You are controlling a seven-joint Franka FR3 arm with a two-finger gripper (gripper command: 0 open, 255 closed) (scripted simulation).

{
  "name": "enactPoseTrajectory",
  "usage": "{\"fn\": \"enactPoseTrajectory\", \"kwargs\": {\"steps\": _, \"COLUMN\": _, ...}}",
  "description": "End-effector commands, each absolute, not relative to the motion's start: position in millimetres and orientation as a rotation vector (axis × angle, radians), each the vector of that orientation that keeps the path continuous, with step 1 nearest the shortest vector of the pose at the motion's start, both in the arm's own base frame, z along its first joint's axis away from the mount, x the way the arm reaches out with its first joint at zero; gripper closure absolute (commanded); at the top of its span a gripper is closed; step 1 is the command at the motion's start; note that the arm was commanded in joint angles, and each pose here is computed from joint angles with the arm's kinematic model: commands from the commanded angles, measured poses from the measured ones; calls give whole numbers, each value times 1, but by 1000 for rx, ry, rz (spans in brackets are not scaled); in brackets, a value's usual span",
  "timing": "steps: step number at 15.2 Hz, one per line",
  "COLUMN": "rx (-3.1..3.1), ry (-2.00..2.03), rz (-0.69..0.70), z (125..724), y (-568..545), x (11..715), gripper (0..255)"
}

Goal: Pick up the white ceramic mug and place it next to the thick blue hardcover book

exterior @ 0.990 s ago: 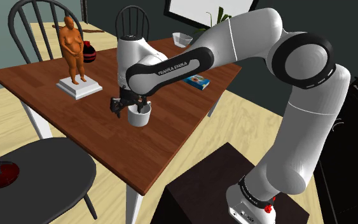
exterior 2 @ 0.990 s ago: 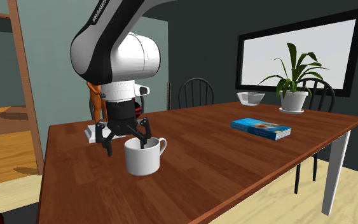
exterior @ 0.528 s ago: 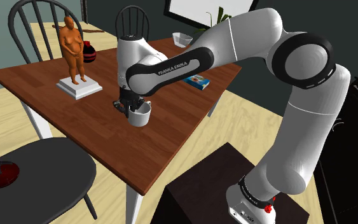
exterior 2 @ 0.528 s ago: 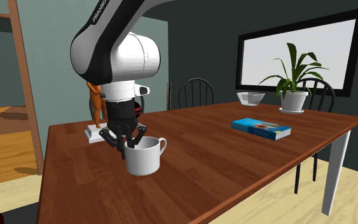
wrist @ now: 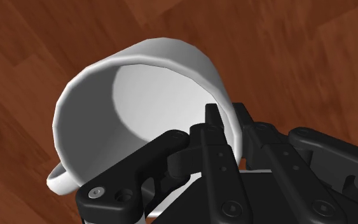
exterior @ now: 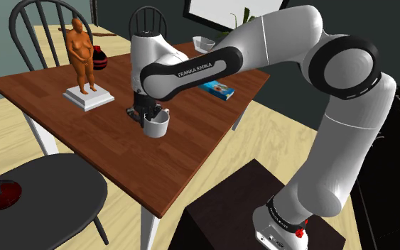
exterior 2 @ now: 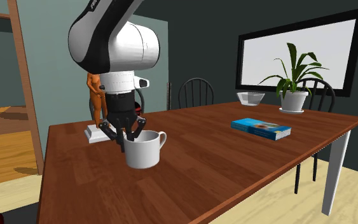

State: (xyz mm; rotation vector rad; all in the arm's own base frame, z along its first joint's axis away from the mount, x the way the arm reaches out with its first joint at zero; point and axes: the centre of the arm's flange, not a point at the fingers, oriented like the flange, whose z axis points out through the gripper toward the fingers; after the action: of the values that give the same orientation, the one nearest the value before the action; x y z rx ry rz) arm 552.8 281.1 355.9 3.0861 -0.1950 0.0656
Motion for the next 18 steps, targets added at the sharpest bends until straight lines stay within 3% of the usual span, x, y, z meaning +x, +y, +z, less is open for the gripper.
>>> {"fn": "enactPoseTrajectory", "kwargs": {"steps": 1, "rx": 3086, "ry": -195, "rz": 65, "z": 367, "y": 281, "x": 552, "gripper": 255}}
{"fn": "enactPoseTrajectory", "kwargs": {"steps": 18, "rx": 3086, "ry": -195, "rz": 65, "z": 456, "y": 281, "x": 552, "gripper": 255}}
